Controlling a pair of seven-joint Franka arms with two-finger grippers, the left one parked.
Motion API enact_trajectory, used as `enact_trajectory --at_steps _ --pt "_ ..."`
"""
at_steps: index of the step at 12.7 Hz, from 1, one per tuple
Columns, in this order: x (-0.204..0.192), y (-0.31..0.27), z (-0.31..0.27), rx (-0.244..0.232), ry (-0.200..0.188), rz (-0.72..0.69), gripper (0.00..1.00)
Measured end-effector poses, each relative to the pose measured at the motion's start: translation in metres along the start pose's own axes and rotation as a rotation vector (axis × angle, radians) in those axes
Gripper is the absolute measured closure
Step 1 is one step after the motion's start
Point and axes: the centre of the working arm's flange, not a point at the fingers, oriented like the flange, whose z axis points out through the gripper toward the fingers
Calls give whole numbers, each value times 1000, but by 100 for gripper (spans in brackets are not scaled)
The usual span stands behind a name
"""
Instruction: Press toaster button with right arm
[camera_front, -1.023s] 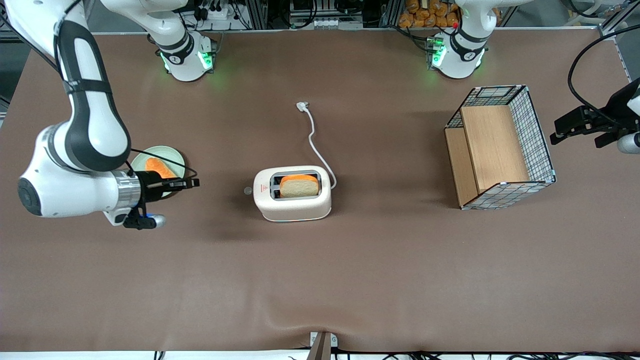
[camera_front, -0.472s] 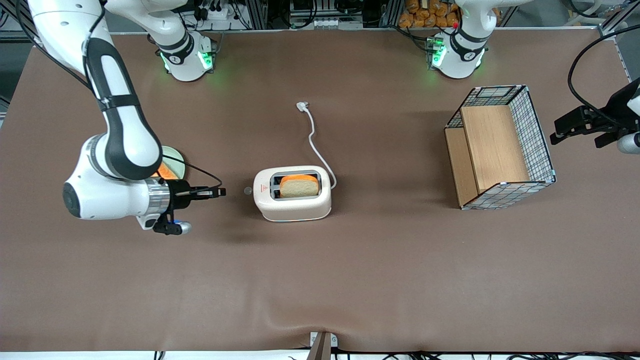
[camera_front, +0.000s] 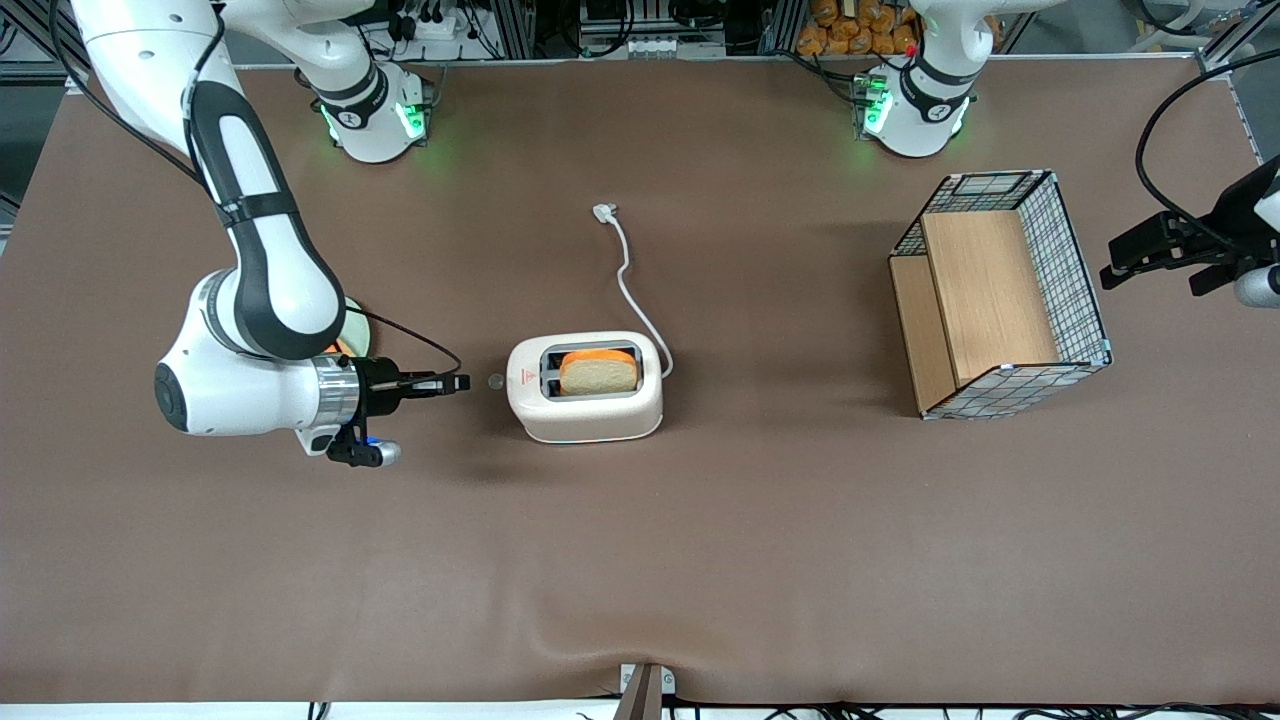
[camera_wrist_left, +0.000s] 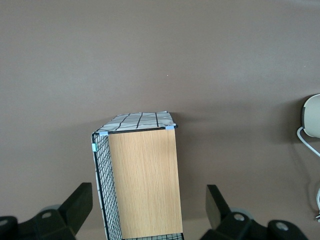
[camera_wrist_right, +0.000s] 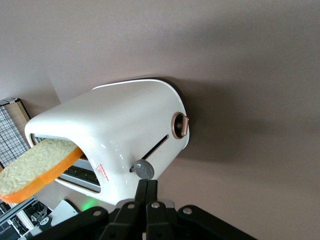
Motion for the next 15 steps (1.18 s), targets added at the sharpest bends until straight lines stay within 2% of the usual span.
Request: enact_trajectory --at_steps 15 --pt "1 -7 32 -6 -20 -2 99"
